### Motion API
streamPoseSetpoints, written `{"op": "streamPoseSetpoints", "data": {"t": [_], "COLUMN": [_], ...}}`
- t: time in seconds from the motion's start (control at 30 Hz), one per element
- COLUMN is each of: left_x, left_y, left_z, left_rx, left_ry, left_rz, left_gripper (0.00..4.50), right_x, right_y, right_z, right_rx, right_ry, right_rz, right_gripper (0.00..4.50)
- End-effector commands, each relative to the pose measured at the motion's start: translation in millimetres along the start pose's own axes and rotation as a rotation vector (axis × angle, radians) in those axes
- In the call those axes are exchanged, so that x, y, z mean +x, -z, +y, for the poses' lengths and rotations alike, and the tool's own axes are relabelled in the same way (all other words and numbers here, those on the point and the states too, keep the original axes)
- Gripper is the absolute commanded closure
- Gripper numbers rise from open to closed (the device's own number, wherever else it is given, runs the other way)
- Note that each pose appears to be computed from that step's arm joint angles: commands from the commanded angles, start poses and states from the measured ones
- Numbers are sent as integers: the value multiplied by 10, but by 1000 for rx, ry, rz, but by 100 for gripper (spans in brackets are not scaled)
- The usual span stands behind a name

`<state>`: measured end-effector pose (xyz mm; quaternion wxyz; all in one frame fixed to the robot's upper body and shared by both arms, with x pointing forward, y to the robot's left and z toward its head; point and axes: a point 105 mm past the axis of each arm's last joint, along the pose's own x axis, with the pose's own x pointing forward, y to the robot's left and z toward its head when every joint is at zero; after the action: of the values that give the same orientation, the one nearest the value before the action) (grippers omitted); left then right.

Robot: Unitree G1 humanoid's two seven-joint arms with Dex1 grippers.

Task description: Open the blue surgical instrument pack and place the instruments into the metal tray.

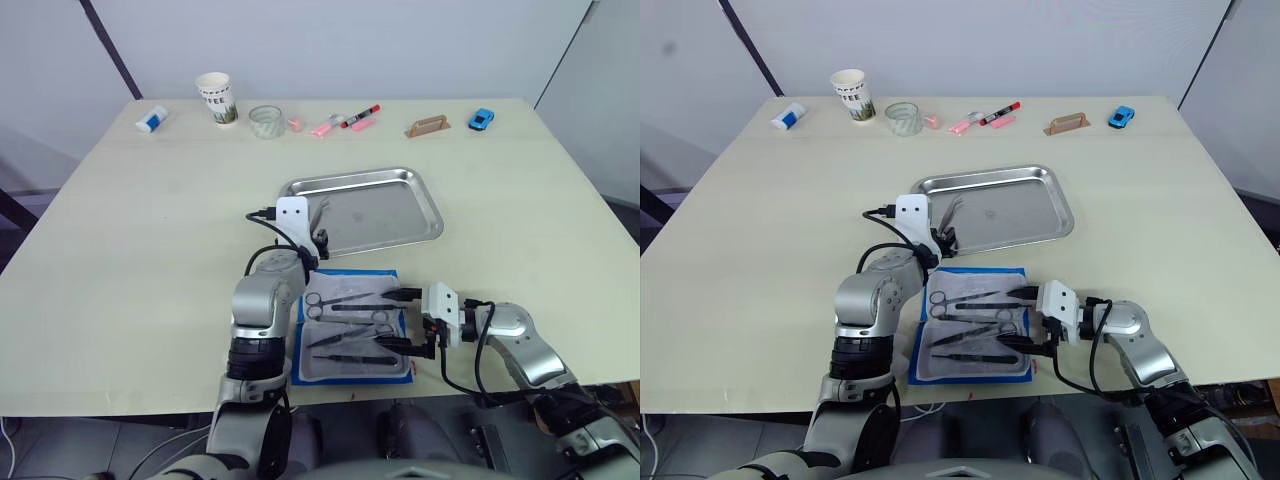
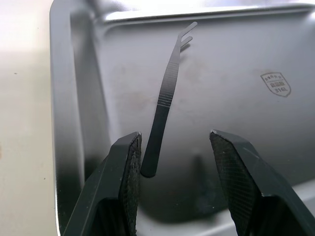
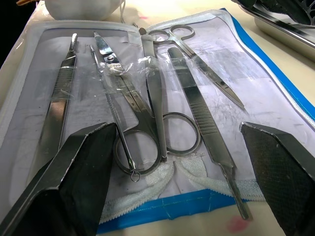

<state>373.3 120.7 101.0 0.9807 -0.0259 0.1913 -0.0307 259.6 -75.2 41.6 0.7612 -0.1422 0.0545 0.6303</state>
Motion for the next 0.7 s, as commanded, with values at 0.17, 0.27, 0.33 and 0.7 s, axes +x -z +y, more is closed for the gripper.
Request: {"op": "streamPoseSetpoints", "data": {"t": [0.17,0.27,0.33,0.7], "left_x": [-116,-157,-182,-415], "left_y": [-349,-436,-479,-587], "left_z": [34,47,33,93], "left_rx": [35,64,71,302], "left_ry": [20,49,84,571], "left_rz": [-166,-206,-228,-288], "left_gripper": [214,214,214,214], "right_x": [-72,-66,-63,-43], "right_y": [628,625,623,609], "right_z": [184,179,178,161], "right_rx": [136,135,134,134], "right_ry": [20,21,22,23], "right_rz": [236,235,234,228], "right_gripper": [11,11,11,11]}}
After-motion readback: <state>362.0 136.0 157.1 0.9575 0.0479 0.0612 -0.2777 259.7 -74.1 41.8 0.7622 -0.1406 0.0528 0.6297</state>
